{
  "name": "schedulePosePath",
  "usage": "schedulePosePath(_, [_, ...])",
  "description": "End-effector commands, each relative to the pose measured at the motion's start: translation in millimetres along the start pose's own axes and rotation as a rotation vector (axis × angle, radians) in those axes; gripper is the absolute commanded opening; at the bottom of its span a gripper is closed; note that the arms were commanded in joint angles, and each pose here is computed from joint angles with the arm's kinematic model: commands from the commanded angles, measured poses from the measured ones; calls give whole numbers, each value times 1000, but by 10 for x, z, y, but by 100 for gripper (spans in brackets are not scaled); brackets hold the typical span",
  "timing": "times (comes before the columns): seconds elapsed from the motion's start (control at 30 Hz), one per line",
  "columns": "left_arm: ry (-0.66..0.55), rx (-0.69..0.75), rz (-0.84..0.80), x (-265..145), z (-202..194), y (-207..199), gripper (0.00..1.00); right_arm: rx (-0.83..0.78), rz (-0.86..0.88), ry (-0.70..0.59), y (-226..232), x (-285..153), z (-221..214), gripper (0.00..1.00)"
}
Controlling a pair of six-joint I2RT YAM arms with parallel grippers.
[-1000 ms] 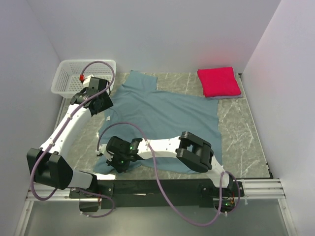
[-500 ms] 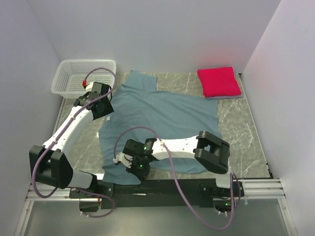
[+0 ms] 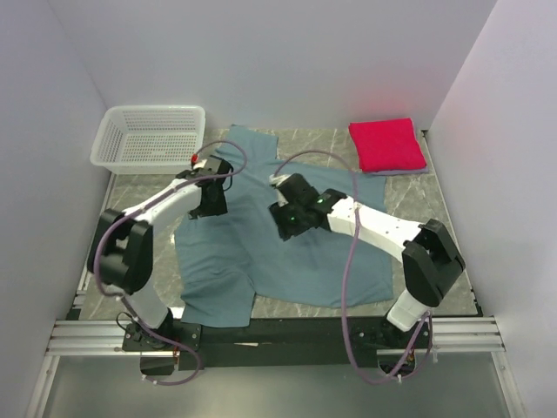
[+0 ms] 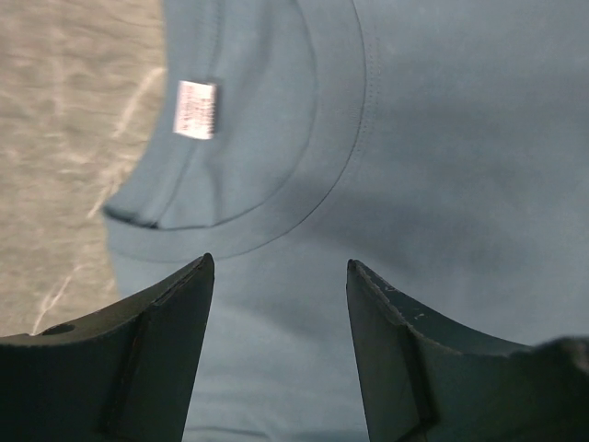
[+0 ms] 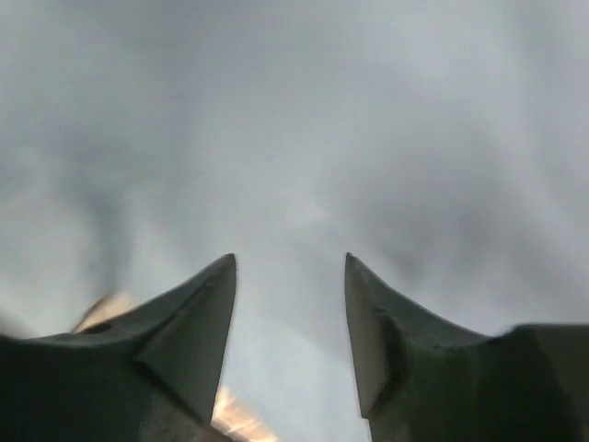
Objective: Fold and stack the t-shirts
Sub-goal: Flatten the tshirt out, then fold the tshirt
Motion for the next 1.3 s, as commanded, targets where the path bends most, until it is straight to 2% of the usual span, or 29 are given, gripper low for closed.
schedulePosePath(0.0, [-13, 17, -11, 108, 112, -178, 65, 216, -266, 15, -621, 66, -118, 60])
schedulePosePath(0.07, [13, 31, 8, 224, 45, -189, 65, 288, -316, 35, -854, 104, -200, 64])
schedulePosePath(0.27, [97, 64, 86, 406, -257, -34, 65, 378, -354, 128, -1053, 299, -581, 69])
schedulePosePath(0.57, [308, 30, 207, 411, -1127, 619, 63, 447, -313, 243, -940, 348, -1145, 69])
schedulePosePath(0.67, [370, -49, 206, 352, -1272, 767, 63, 473, -309, 278, -895, 285, -1345, 69])
schedulePosePath(0.73, [406, -98, 128, 274, -1289, 686, 63, 489, -311, 308, -874, 238, -1493, 69])
schedulePosePath(0.93, [488, -112, 86, 51, -1405, 700, 65, 525, -298, 341, -821, 39, -1676, 70])
schedulePosePath(1.0, [507, -114, 82, -25, -1483, 754, 65, 529, -301, 319, -841, -33, -1650, 70])
schedulePosePath(1.1, [464, -126, 65, -147, -1363, 771, 66, 557, -326, 218, -982, -172, -1433, 70])
schedulePosePath(1.23, [305, -143, 44, -228, -802, 647, 70, 625, -352, -3, -1285, -458, -872, 69])
schedulePosePath(1.27, [233, -154, -1, -236, -541, 518, 70, 655, -397, -45, -1444, -520, -806, 68])
Point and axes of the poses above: each gripper's point midway between its finger pads, its own x axis out along the fingers, its own y axis along the line the jaws close on, z = x × y, the point moved 1 cm from there along -x, back along the fingers, and after that the axes turned 3 degrees about -x, right-handed, at the moved point
